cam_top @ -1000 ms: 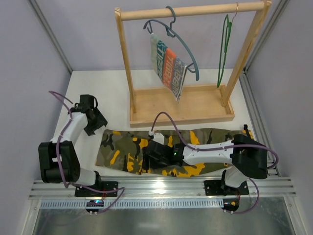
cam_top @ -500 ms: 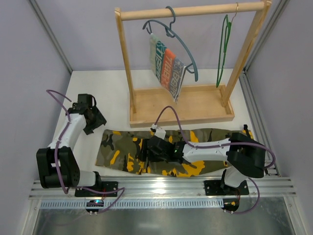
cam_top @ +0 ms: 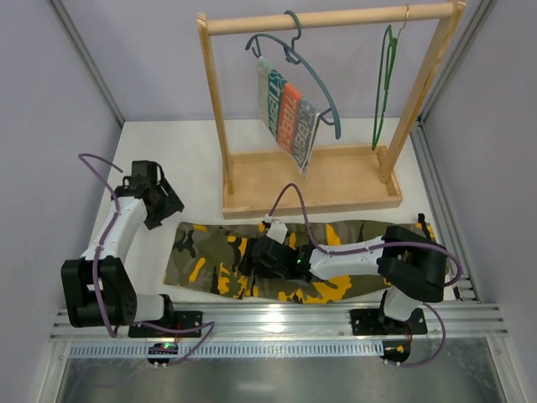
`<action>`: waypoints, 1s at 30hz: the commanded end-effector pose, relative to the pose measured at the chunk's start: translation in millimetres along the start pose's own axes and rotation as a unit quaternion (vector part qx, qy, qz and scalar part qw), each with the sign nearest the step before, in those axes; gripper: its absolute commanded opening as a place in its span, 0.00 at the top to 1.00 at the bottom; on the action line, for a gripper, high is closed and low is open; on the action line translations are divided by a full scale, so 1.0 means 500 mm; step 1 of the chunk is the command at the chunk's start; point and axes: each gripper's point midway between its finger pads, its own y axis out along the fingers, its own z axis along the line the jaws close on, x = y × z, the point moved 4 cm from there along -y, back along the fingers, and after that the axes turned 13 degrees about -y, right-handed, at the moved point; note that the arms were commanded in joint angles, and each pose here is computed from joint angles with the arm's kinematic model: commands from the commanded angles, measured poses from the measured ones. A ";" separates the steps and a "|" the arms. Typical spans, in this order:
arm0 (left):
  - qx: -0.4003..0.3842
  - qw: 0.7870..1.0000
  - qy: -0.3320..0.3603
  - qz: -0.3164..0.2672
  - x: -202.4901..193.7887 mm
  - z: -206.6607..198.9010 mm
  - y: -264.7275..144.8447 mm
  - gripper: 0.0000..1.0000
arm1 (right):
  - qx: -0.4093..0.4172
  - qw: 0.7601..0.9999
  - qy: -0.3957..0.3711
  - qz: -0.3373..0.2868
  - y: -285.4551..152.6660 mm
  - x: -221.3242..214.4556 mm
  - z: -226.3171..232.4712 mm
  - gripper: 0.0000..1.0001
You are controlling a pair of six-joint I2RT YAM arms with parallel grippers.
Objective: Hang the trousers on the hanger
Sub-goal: Fold the trousers
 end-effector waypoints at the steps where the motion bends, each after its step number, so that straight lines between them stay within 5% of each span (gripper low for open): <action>1: -0.031 1.000 -0.006 -0.005 0.006 -0.017 -0.005 0.29 | 0.048 0.998 0.016 -0.039 0.016 0.020 0.037 0.28; 13: -0.053 0.998 -0.028 0.020 -0.008 -0.024 0.009 0.29 | 0.043 0.998 0.017 -0.041 0.050 -0.009 0.016 0.37; 20: -0.061 0.998 -0.016 0.005 0.005 -0.027 -0.016 0.29 | 0.009 0.998 -0.030 -0.055 0.019 0.038 0.027 0.95; 30: -0.121 0.991 0.027 0.045 -0.036 -0.045 -0.042 0.25 | -0.082 0.994 -0.071 0.005 -0.163 0.069 -0.139 0.96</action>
